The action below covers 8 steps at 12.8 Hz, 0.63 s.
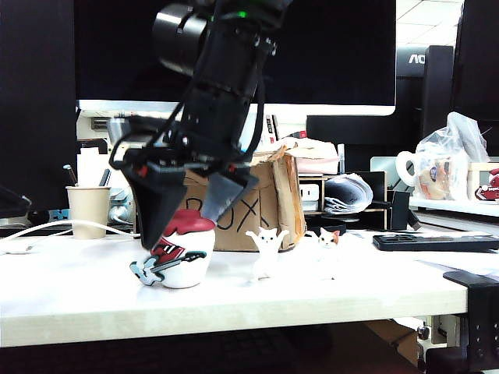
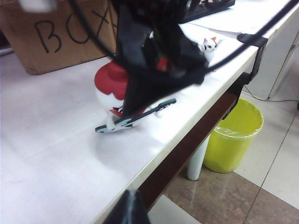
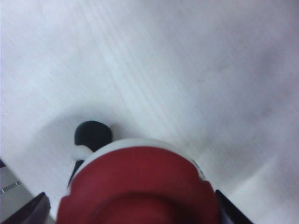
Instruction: Put the doll that is least similar in size compared to the others into the paper box.
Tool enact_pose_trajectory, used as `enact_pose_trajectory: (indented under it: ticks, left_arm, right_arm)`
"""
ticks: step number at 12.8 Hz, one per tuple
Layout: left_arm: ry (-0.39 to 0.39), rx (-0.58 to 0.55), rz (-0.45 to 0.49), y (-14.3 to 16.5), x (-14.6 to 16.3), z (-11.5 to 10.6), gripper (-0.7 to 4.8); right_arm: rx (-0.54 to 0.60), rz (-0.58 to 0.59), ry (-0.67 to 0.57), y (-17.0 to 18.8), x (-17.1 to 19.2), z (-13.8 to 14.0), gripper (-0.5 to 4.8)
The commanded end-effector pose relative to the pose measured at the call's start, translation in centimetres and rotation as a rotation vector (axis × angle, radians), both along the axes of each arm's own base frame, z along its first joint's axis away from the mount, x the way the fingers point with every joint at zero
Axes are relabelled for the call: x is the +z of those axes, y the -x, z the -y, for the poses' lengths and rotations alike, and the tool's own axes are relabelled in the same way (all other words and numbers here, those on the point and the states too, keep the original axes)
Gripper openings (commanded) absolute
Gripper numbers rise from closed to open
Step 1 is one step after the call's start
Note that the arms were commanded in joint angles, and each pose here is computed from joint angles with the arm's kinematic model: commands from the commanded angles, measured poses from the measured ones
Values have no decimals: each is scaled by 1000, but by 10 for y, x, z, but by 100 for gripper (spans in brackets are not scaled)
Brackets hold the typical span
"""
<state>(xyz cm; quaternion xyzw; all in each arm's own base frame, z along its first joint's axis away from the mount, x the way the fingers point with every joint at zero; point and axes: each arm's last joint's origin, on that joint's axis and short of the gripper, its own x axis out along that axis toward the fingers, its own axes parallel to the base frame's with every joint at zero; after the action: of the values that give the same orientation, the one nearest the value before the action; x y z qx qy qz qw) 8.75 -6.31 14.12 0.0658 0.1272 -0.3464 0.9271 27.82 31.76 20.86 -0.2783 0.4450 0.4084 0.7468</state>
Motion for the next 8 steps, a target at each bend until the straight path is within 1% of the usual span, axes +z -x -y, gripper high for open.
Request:
enact_pose_trajectory:
  ticks: [1, 8]
  left_arm:
    - [6, -5, 13, 0, 2, 0, -5]
    - [6, -5, 13, 0, 2, 0, -5]
  right_arm:
    - [-14, -6, -4, -1, -5, -3, 479]
    - [-32, 9, -4, -4, -5, -2, 479]
